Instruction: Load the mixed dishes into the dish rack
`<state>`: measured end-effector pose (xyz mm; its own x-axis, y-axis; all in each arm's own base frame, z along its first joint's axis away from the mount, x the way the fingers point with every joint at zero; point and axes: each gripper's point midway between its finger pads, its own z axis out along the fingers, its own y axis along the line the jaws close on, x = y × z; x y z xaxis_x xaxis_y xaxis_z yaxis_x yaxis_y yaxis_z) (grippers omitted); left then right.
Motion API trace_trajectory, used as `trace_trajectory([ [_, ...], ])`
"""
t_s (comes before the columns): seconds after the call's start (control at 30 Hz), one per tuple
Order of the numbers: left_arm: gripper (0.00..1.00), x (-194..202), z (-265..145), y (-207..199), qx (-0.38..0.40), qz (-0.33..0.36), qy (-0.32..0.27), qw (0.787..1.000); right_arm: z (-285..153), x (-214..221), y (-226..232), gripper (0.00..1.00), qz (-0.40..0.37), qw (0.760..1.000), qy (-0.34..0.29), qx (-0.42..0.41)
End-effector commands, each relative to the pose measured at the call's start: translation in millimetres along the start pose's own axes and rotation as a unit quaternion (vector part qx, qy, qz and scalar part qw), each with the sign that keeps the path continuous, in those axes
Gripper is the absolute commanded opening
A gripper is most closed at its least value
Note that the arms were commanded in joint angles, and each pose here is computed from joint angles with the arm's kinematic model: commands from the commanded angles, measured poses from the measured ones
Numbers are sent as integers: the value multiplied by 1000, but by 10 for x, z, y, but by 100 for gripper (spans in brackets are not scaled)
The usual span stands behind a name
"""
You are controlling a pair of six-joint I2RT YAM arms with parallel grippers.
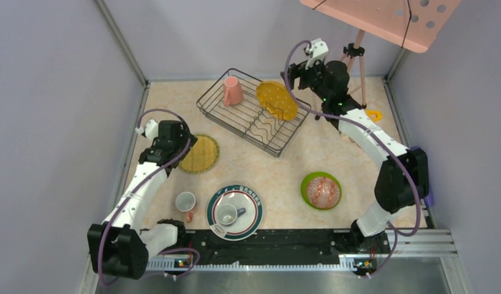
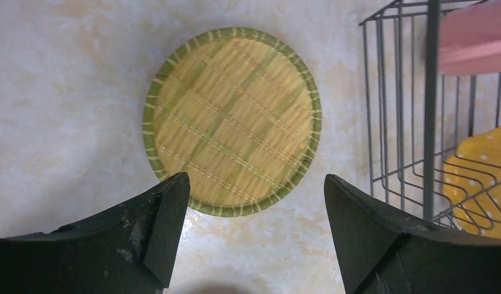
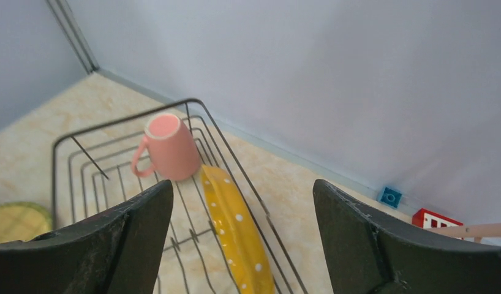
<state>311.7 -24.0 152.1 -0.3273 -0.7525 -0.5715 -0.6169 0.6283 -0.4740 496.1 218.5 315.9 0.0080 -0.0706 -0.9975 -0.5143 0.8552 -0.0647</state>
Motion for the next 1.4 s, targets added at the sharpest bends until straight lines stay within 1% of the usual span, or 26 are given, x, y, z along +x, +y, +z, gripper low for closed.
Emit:
trace_trajectory([
  [0.0, 86, 36, 126, 273, -50, -16, -1, 999, -227, -515, 150, 85, 83, 995, -47, -10],
  [0.13, 88, 54, 221, 418, -50, -24, -5, 998, -301, -474, 442, 86, 166, 986, -16, -31],
  [0.27, 87, 80, 297, 486, -37, -39, 2, 999, -362, -361, 947, 87, 215, 974, 31, -63],
  [0.33, 86, 135, 327, 486, -30, -37, 13, 999, -398, -269, 1183, 91, 248, 964, 57, -73],
  [0.4, 86, 159, 363, 510, -31, -39, 20, 999, -423, -179, 1372, 98, 281, 954, 78, -74],
  [0.47, 86, 161, 404, 559, -37, -46, 25, 998, -463, -71, 1500, 99, 313, 942, 104, -55],
  [0.57, 85, 210, 447, 621, -45, -54, 39, 997, -519, 8, 1636, 99, 342, 931, 124, -43],
  [0.73, 83, 276, 486, 726, -62, -81, 56, 993, -582, 59, 1791, 99, 385, 911, 133, -66],
  [0.83, 82, 319, 540, 728, -61, -85, 65, 992, -590, 102, 1827, 99, 390, 908, 139, -70],
  [0.97, 80, 397, 627, 716, -62, -86, 86, 991, -596, 100, 1837, 99, 386, 909, 137, -72],
  [1.17, 71, 493, 735, 679, -61, -95, 111, 987, -619, 51, 1813, 99, 382, 913, 125, -73],
  [1.23, 65, 543, 754, 669, -59, -95, 124, 986, -625, 47, 1812, 99, 381, 913, 124, -73],
  [1.27, 62, 554, 769, 671, -60, -95, 127, 986, -628, 51, 1810, 99, 381, 913, 125, -73],
  [1.3, 56, 604, 765, 631, -50, -98, 141, 984, -627, 50, 1808, 99, 380, 914, 124, -72],
  [1.33, 49, 619, 767, 619, -46, -99, 145, 983, -624, 50, 1810, 99, 381, 913, 124, -73],
  [1.37, 44, 620, 768, 620, -46, -99, 145, 983, -625, 51, 1813, 99, 380, 913, 125, -74],
])
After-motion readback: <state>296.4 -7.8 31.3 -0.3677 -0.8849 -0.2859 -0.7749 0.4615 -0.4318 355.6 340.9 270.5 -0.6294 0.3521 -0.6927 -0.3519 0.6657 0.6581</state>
